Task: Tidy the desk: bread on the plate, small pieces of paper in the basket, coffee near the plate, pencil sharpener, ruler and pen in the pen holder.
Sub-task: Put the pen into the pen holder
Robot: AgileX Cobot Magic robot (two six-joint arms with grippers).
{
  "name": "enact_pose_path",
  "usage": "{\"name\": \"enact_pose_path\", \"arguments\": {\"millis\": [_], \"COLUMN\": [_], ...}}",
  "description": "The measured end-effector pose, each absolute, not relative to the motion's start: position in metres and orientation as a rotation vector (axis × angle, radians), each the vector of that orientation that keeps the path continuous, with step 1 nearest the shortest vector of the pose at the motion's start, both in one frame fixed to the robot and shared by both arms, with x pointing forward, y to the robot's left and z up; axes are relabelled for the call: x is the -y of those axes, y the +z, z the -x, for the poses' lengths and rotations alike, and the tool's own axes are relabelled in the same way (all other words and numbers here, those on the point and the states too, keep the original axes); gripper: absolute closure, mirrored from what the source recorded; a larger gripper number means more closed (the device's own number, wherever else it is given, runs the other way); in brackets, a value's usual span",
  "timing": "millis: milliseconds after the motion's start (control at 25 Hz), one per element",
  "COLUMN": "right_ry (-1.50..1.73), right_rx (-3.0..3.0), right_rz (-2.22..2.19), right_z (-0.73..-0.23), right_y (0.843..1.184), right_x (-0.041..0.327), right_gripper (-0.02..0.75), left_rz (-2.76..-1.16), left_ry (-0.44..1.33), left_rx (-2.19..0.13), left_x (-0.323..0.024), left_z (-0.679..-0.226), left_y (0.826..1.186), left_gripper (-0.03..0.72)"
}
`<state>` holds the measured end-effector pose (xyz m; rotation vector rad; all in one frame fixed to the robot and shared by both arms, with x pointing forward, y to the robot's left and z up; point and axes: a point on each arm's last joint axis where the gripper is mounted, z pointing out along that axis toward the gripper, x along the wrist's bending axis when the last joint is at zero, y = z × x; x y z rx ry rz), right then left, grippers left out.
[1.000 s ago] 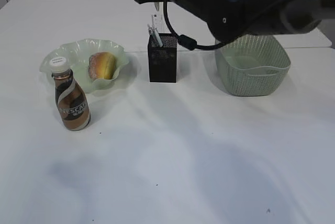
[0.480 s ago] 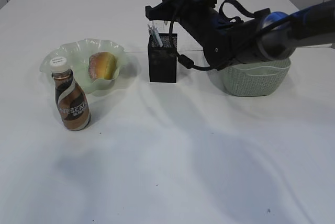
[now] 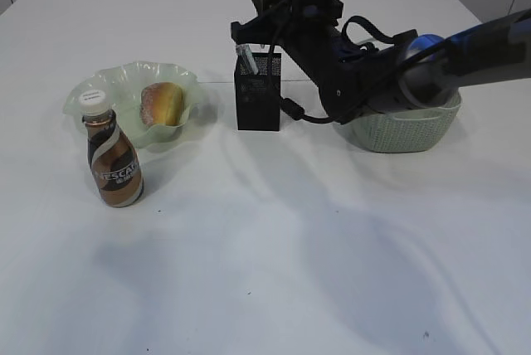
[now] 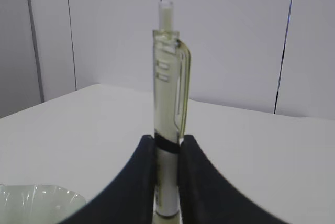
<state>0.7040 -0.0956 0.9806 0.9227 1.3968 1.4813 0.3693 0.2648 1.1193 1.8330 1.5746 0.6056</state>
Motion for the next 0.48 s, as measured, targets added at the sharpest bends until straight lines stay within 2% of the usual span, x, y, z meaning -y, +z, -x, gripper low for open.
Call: {"name": "enact_pose_path", "arguments": {"millis": [480], "right_ry": [1.469], "right_rx": [-1.414], "right_rz": [-0.923], "right_z": [-0.723], "right_y": [0.967], "right_x": [0.087], "right_gripper": [0.635], "left_rz": [-1.825], "left_ry": [0.605], "left_rx": [-1.569], "left_x": [-0.264], "left_z": [-0.37], "left_y": [1.12], "left_gripper": [0.421]}}
